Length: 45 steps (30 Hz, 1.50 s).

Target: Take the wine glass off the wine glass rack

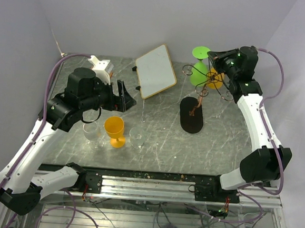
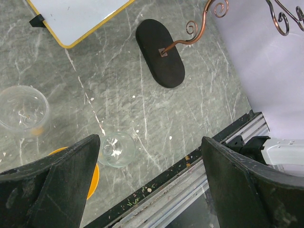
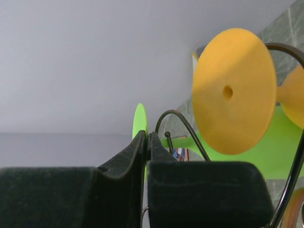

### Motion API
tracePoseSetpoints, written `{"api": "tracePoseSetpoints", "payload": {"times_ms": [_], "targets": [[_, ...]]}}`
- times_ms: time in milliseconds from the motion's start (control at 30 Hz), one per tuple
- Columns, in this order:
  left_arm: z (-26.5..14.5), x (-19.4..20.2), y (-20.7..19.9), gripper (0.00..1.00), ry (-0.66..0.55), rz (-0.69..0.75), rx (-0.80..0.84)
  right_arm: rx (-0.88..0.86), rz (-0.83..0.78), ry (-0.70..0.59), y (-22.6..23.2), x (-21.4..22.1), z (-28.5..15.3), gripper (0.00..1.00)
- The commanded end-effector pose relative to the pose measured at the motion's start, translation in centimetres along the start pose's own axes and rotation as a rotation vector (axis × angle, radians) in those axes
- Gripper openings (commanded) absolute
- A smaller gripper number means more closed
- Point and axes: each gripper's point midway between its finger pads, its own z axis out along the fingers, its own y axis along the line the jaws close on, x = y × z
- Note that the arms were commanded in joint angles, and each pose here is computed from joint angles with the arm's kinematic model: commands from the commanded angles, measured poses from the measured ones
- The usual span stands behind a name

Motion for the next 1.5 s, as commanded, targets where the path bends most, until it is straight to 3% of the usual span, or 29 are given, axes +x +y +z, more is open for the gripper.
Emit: {"api": "tracePoseSetpoints", "payload": {"times_ms": [0, 1100, 1467], "targets": [[-0.9, -1.3, -0.4, 0.98, -0.046, 0.009, 0.004, -0.024, 0.009, -0.101, 1.3, -2.3, -1.6, 0.0], [-1.2, -1.5, -0.6, 0.98, -0.054, 0.018, 0.007, -0.054, 0.017, -0.007, 2.6, -0.8, 1.3, 0.0], [-1.5, -1.5, -0.5, 0.98, -0.053, 0.026, 0.002, 0.006, 0.006, -0.102, 2.2, -2.0, 0.4, 0.0]]}}
